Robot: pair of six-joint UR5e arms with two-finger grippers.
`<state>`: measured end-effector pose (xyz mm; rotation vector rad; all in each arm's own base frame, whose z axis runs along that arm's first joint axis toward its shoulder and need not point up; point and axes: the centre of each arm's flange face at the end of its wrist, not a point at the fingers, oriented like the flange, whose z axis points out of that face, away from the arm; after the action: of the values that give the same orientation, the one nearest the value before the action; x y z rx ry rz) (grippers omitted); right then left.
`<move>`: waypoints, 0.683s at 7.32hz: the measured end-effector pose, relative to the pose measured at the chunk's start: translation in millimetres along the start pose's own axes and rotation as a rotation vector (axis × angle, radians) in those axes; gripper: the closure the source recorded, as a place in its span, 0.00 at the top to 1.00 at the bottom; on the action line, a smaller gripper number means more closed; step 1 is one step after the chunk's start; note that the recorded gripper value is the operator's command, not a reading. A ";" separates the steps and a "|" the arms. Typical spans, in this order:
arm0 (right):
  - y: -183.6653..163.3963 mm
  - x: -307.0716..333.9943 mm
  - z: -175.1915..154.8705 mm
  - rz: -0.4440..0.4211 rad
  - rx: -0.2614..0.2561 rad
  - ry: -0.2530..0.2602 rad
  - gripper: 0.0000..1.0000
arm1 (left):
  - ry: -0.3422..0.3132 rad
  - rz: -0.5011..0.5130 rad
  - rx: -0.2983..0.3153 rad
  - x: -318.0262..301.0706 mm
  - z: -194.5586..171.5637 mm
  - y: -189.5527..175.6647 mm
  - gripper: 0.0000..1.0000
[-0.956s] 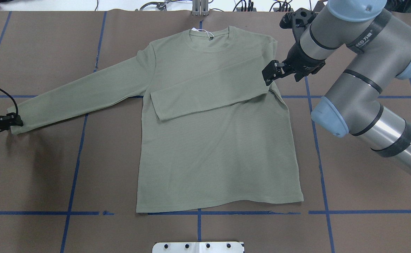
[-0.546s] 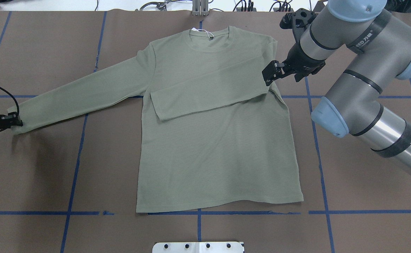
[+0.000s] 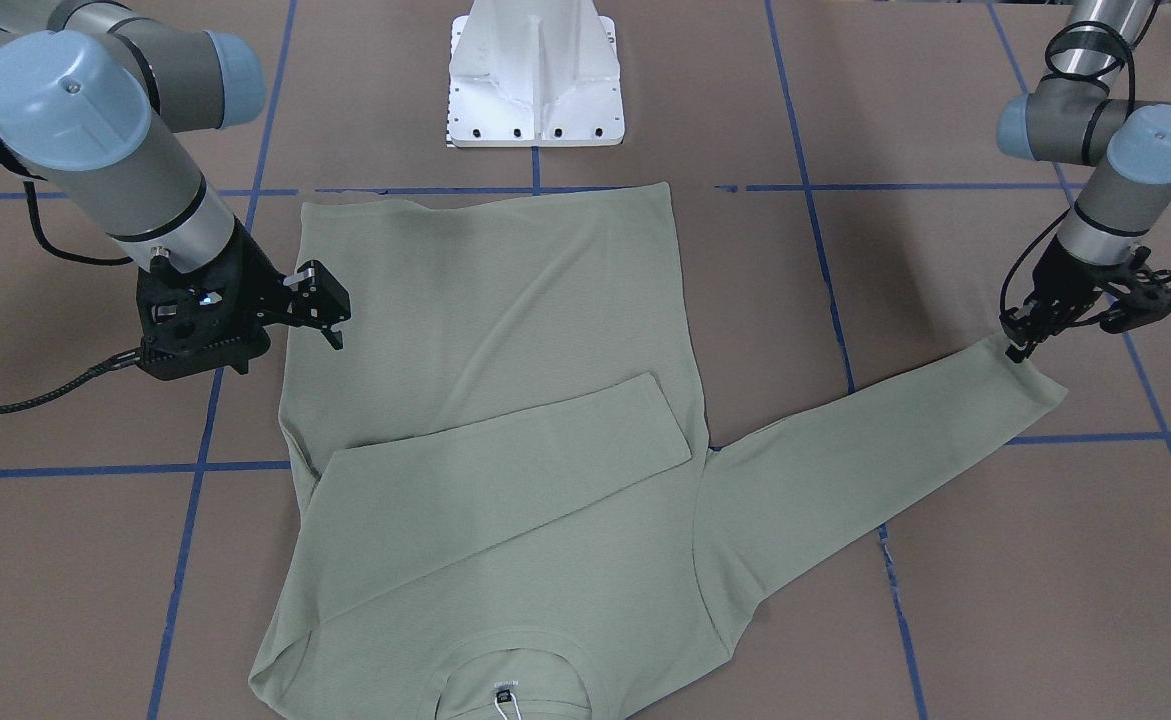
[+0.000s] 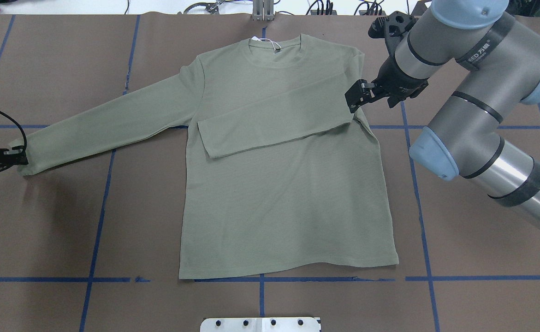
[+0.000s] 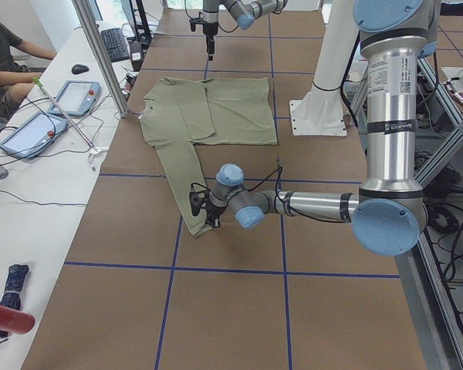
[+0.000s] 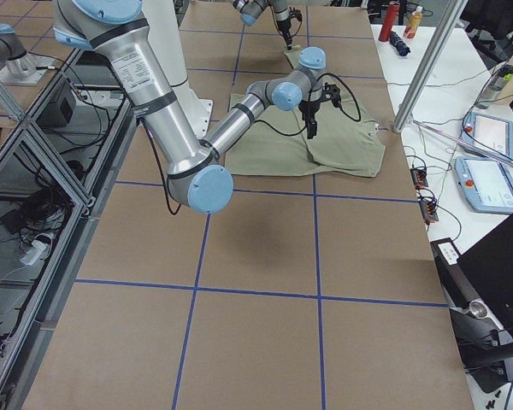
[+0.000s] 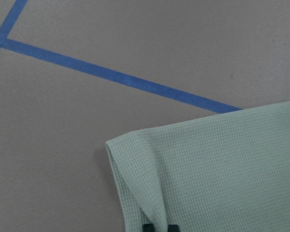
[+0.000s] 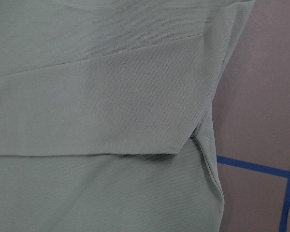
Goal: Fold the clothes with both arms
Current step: 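Grasp the other sleeve cuff with the left gripper, then carry the sleeve with the left gripper across the shirt body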
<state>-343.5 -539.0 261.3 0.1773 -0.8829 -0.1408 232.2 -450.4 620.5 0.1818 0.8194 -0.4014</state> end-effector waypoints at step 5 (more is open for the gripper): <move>2.7 27.4 -9.7 0.031 -0.008 -0.004 1.00 | 0.077 0.043 0.018 100.3 -25.1 -23.4 0.00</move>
<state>-318.7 -540.8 276.5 0.1553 -0.8888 -0.1159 267.1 -491.7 529.3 0.2325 0.8863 -0.3635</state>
